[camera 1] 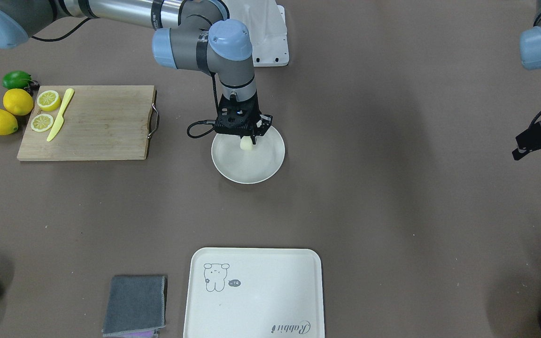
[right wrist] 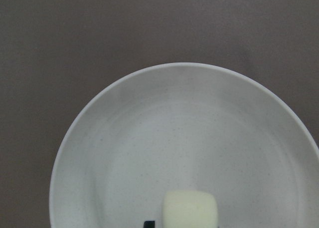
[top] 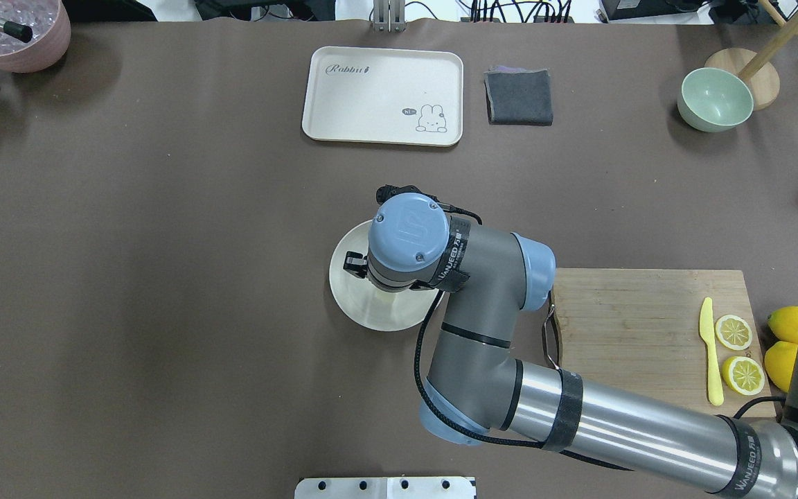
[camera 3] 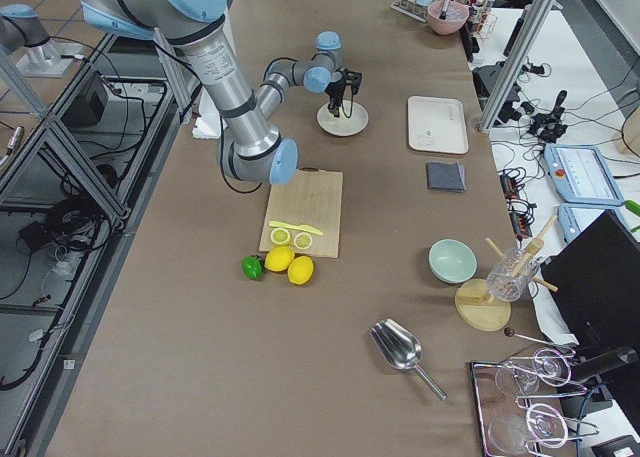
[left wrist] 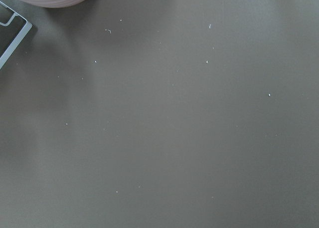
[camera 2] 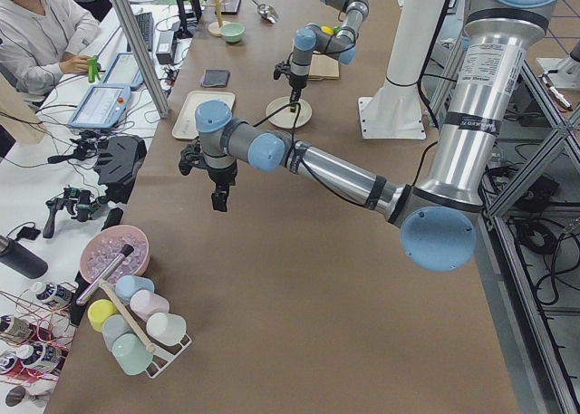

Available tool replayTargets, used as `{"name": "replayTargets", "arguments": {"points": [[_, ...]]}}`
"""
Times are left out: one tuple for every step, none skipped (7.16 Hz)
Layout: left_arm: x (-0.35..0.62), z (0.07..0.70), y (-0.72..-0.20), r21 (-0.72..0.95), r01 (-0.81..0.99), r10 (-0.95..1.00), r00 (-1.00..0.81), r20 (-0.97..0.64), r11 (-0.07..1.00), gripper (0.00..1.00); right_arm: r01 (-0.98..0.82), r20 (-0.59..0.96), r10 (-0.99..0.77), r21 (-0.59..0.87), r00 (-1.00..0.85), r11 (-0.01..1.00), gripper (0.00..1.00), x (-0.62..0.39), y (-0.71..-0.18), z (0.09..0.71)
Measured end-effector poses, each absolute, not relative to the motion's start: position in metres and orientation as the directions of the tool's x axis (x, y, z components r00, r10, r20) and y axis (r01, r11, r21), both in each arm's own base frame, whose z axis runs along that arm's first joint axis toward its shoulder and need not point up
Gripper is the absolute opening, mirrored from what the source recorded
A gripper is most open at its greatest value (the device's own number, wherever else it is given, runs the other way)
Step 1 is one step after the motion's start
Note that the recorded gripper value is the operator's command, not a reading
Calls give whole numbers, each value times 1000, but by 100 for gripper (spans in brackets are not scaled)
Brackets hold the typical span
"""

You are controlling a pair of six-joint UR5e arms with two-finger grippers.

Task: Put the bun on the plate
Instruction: 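Lower the bun onto the plate and open the right gripper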

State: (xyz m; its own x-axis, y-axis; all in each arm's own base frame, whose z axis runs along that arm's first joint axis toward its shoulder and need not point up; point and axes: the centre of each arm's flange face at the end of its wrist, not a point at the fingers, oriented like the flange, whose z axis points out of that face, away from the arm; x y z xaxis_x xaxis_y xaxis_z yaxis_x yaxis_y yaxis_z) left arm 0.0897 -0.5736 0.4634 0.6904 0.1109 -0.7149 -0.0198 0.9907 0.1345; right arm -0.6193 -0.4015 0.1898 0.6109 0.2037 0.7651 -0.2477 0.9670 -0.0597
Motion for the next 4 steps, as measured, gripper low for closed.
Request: {"name": "replayTargets", "arguments": {"points": [[90, 465, -574, 133, -21, 110, 691, -714, 991, 98, -251, 766, 203, -57, 610, 966, 100, -620, -402, 188], [90, 465, -574, 132, -21, 110, 691, -714, 991, 98, -253, 768, 204, -57, 607, 966, 100, -620, -403, 185], [90, 466, -573, 131, -21, 109, 692, -714, 991, 98, -257, 773, 206, -57, 601, 965, 100, -618, -406, 180], [90, 466, -573, 129, -21, 108, 692, -714, 991, 98, -263, 778, 208, -57, 593, 963, 100, -614, -411, 174]]}}
